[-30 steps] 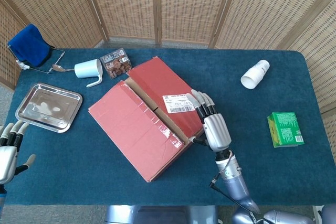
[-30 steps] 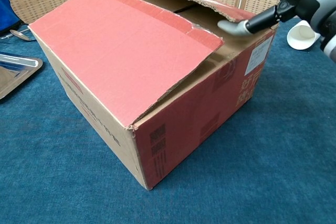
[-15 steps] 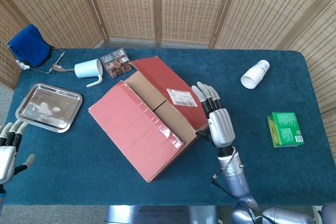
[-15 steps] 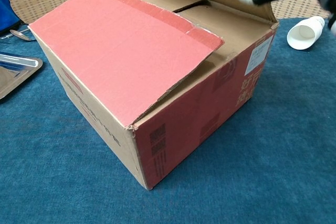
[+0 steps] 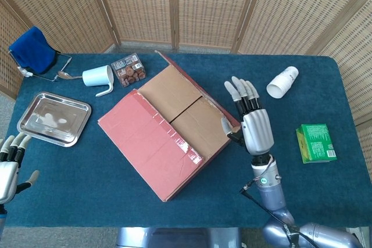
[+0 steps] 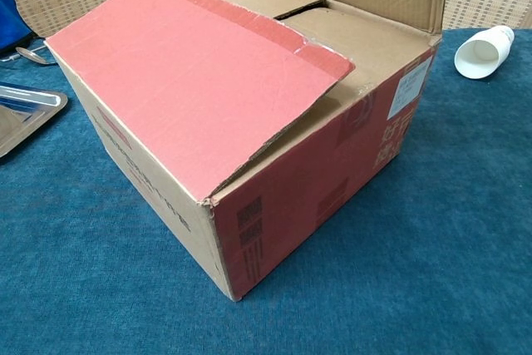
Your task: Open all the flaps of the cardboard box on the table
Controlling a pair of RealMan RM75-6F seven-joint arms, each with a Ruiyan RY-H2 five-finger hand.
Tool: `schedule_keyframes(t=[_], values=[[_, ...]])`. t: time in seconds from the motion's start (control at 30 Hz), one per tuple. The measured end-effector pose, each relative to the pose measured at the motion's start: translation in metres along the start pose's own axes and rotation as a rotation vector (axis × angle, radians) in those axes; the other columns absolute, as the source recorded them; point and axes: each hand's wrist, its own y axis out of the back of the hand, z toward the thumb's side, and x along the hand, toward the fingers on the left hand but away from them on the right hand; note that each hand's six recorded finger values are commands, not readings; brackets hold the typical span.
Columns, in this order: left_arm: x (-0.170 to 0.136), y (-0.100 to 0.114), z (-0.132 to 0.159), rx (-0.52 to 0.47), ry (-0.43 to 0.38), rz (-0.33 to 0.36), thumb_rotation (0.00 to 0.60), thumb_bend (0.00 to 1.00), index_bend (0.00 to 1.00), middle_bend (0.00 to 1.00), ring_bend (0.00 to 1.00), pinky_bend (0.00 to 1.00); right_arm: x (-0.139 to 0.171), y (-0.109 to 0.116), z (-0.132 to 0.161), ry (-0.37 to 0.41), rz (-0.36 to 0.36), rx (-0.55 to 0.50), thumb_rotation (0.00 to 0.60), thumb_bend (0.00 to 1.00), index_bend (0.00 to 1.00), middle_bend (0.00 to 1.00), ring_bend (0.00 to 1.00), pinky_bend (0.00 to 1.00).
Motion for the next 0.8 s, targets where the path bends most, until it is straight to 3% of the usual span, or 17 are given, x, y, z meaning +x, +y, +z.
schedule_keyframes(t=[0.27,0.8], values=[[0.0,-0.001,0.001,0.001,-0.001,-0.002,0.6,0.09,0.0,0.0,0.0,0.0,-0.01,0.014,-0.002,0.024,-0.02,0.094,0.6,0.42,0.0,0.0,0.0,0.0],[-0.001,0.001,0.0,-0.003,0.0,0.001,0.6,0.09,0.0,0.0,0.0,0.0,-0.027,-0.009,-0.033,0.064,0.05,0.446,0.6,0.41,0.0,0.0,0.0,0.0]])
